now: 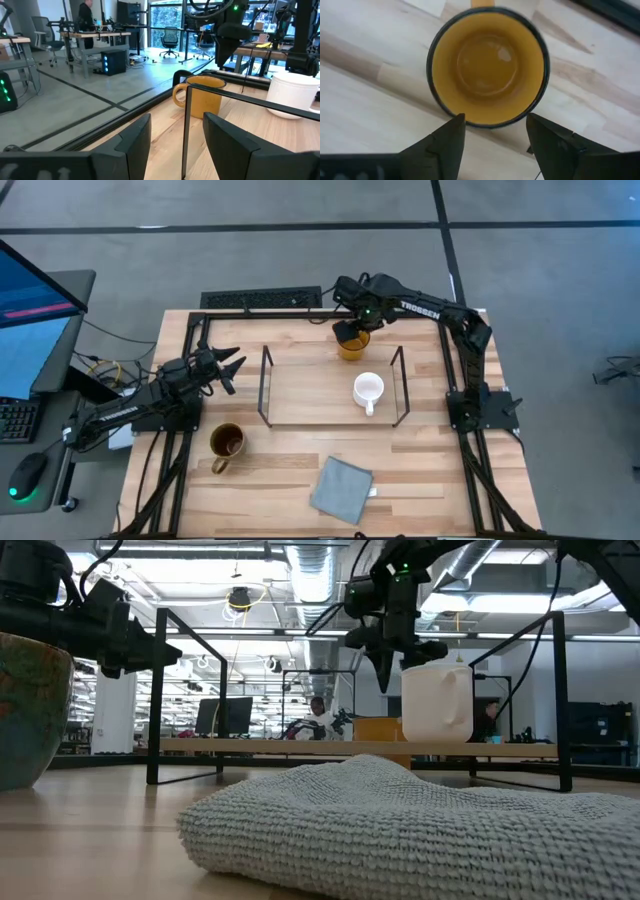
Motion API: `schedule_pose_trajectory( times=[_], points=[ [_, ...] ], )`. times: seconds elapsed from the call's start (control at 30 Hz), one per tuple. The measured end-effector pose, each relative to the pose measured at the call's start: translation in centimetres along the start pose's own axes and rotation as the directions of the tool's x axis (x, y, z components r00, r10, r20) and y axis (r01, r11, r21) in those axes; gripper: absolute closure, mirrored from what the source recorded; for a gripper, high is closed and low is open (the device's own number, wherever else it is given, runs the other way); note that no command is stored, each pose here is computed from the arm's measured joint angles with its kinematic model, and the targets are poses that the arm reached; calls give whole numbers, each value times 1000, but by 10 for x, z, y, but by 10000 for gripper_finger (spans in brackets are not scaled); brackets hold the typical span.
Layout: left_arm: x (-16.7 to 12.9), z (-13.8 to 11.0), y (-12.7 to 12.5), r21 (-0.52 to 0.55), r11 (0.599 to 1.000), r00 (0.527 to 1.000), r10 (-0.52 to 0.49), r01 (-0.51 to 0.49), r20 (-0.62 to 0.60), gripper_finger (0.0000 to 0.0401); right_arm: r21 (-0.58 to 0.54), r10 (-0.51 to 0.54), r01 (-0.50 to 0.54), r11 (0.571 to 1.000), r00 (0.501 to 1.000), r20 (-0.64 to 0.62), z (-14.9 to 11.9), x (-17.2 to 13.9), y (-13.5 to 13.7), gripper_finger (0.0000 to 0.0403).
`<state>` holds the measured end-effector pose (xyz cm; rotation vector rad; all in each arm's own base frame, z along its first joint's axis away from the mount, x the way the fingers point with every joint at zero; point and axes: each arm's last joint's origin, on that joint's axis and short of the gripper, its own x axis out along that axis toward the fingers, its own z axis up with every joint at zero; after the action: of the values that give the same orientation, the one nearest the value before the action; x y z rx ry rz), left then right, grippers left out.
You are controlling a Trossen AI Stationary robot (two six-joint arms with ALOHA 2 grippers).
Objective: Stack small to large cups/mugs on shelf
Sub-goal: Put the yellow cup on the shelf
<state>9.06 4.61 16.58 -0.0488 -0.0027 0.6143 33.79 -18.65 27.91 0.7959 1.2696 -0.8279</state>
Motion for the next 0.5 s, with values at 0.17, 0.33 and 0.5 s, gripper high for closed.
schedule_pose_trajectory(
  times=[0.17,0.33,0.5],
  points=[
    [0,0,0,0,1000,1000,1,-1,0,230,78,-47,44,996,998,30,-1,0,1,168],
    [0,0,0,0,1000,1000,0,0,0,230,123,-34,33,992,999,5,0,8,-3,168],
    [0,0,0,0,1000,1000,-3,3,0,230,178,-8,31,984,992,-128,-5,31,-19,168]
  ],
)
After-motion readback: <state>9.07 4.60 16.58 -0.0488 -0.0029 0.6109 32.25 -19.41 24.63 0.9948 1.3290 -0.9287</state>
